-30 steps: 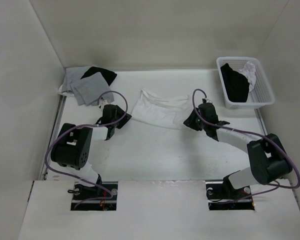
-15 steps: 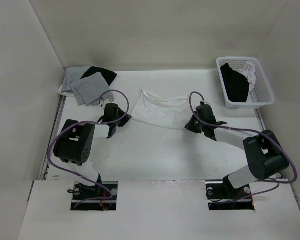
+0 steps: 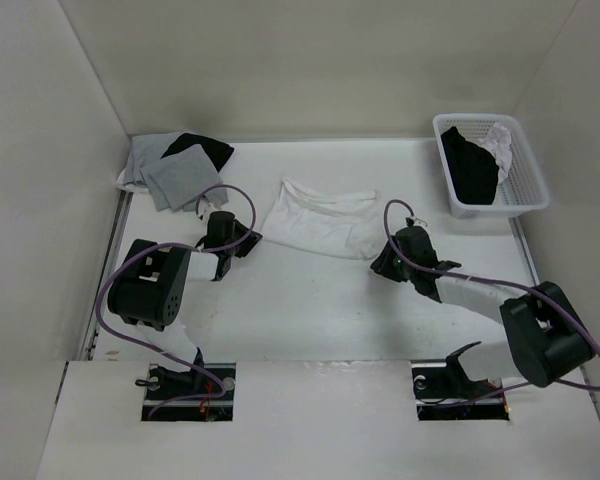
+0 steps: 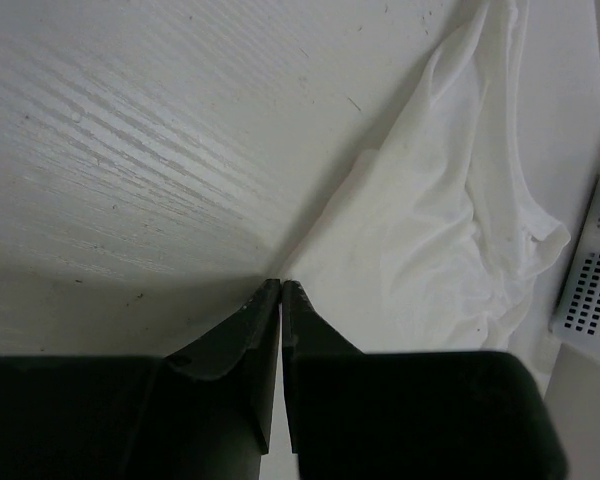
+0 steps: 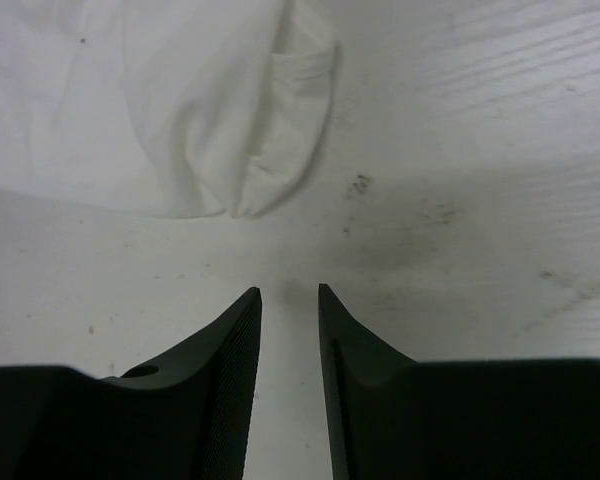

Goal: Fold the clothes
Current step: Fold the tank top

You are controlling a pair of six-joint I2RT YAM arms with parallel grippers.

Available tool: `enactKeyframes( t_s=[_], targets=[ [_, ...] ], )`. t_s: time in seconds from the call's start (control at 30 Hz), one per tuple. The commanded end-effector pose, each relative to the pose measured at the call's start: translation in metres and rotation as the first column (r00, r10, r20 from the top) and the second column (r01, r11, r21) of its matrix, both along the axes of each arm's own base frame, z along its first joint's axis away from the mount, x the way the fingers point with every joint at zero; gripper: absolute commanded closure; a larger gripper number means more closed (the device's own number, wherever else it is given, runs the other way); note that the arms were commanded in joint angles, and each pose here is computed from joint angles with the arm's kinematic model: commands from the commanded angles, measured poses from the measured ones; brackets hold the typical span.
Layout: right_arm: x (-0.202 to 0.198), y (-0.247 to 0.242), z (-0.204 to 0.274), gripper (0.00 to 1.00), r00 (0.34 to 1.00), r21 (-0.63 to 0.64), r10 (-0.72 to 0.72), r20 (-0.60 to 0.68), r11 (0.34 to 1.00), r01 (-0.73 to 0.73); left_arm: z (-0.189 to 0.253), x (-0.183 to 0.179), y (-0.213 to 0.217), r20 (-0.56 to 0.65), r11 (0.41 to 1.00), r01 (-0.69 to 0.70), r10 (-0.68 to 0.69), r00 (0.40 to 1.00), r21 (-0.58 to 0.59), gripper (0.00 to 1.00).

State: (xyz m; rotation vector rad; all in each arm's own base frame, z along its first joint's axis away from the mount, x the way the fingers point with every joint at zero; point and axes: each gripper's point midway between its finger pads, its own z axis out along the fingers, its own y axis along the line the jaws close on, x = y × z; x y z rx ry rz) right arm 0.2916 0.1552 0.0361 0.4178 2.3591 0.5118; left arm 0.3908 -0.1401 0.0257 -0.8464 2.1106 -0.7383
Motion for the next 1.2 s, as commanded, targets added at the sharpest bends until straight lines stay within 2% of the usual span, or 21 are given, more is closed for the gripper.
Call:
enactKeyframes(
  t_s=[0.0,0.1,0.23,0.37,0.47,0.6,0.8,1.0,1.17],
  targets=[
    [0.035,0.028,0.032,0.66,0.992,0.063,0.038,0.122,0.997,-0.046,0.024,0.007,-0.007,0.086,0.999,0.011,-0.008,0.996,-0.037,0.96],
    [0.051,0.032,0.026,0.67,0.993,0.083,0.034,0.112,0.996,-0.043,0.026,0.007,-0.008,0.092,0.999,0.013,-0.010,0.996,-0.037,0.96],
    [0.066,0.038,0.023,0.73,0.993,0.121,0.023,0.113,0.992,-0.037,0.026,0.009,-0.009,0.093,0.999,0.014,-0.010,0.996,-0.040,0.96],
    [0.075,0.032,0.021,0.84,0.994,0.124,-0.014,0.106,0.992,0.000,0.027,0.009,-0.010,0.097,0.999,0.016,-0.012,0.995,-0.043,0.97],
    [0.073,0.025,0.017,0.97,0.996,0.107,-0.028,0.081,0.994,0.019,0.028,0.008,-0.008,0.098,0.999,0.013,-0.009,0.995,-0.044,0.98],
    [0.053,0.014,0.022,0.97,0.997,0.093,-0.030,0.074,0.995,0.023,0.030,0.005,-0.002,0.102,0.999,-0.008,0.012,0.995,-0.047,0.99],
    [0.011,0.000,0.013,0.97,1.000,0.066,-0.029,0.002,0.997,0.029,0.023,-0.013,0.007,0.074,0.997,-0.030,0.034,0.997,-0.066,1.00],
    [-0.027,-0.002,0.002,0.95,0.997,0.091,-0.058,-0.051,0.994,0.062,0.010,-0.048,0.016,0.043,0.996,-0.049,0.053,0.998,-0.076,0.99],
    [-0.046,-0.004,0.004,0.65,0.998,0.133,-0.059,-0.037,0.989,0.063,0.002,-0.073,0.018,0.026,0.997,-0.034,0.035,0.999,-0.071,0.88]
  ],
)
